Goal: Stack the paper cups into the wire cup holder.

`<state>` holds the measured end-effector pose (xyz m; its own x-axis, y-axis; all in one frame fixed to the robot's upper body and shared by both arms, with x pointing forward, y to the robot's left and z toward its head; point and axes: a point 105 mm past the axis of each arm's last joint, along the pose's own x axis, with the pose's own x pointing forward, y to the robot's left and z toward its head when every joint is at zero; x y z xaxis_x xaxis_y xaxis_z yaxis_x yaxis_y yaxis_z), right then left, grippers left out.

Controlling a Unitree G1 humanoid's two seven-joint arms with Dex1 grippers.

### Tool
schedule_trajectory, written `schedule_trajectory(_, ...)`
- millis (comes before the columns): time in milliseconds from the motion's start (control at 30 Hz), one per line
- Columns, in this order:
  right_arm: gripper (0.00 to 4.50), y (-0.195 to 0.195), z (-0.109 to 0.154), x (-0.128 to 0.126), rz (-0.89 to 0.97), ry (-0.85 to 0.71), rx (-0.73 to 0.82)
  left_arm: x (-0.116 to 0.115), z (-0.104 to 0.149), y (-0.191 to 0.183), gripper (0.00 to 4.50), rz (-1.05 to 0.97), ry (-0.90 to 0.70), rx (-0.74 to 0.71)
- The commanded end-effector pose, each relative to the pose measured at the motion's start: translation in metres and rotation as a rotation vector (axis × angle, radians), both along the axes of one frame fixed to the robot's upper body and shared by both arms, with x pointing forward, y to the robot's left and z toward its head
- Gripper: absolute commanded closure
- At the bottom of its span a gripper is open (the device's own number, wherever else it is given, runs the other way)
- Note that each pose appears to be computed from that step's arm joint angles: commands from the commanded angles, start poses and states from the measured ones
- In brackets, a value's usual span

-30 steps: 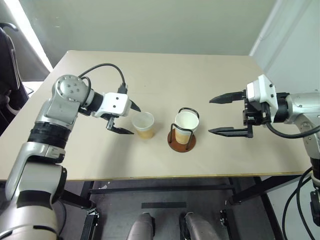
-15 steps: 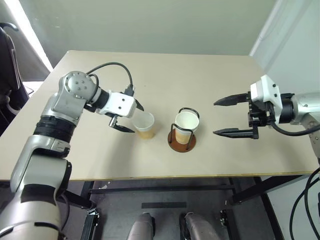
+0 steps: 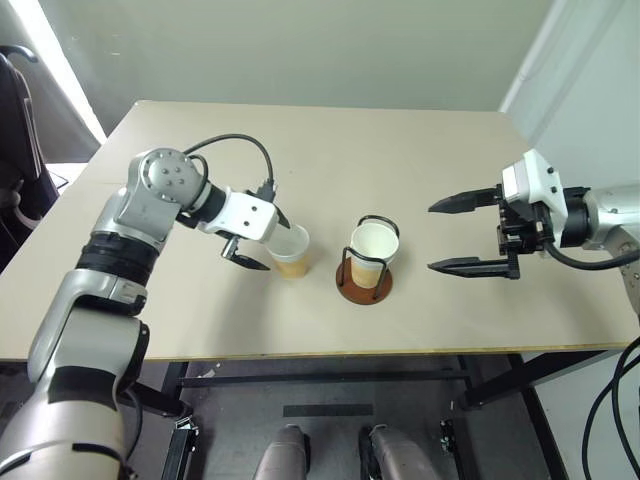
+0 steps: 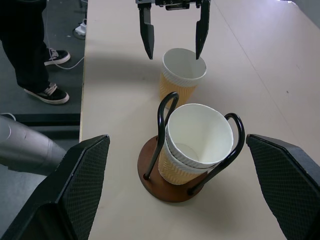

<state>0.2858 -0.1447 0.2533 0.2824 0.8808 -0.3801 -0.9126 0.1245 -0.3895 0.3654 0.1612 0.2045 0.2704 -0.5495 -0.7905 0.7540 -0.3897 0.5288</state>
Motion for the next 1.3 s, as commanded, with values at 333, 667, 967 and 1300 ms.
schedule_trajectory(333,0.0,-0.025,-0.015,0.007,-0.055,-0.052,-0.131,0.002,0.013,-0.003,3.69,-0.009,0.003,0.006)
schedule_trajectory(667,0.0,-0.031,-0.023,0.011,-0.052,-0.049,-0.157,0.0,0.034,-0.008,4.44,0.007,0.038,-0.048)
schedule_trajectory(967,0.0,-0.025,-0.003,0.014,-0.018,-0.05,-0.077,0.002,0.08,-0.024,4.44,0.005,0.016,-0.171)
schedule_trajectory(1300,0.0,-0.007,0.008,0.007,0.017,0.032,0.002,-0.007,0.11,-0.045,4.44,-0.087,-0.015,-0.255)
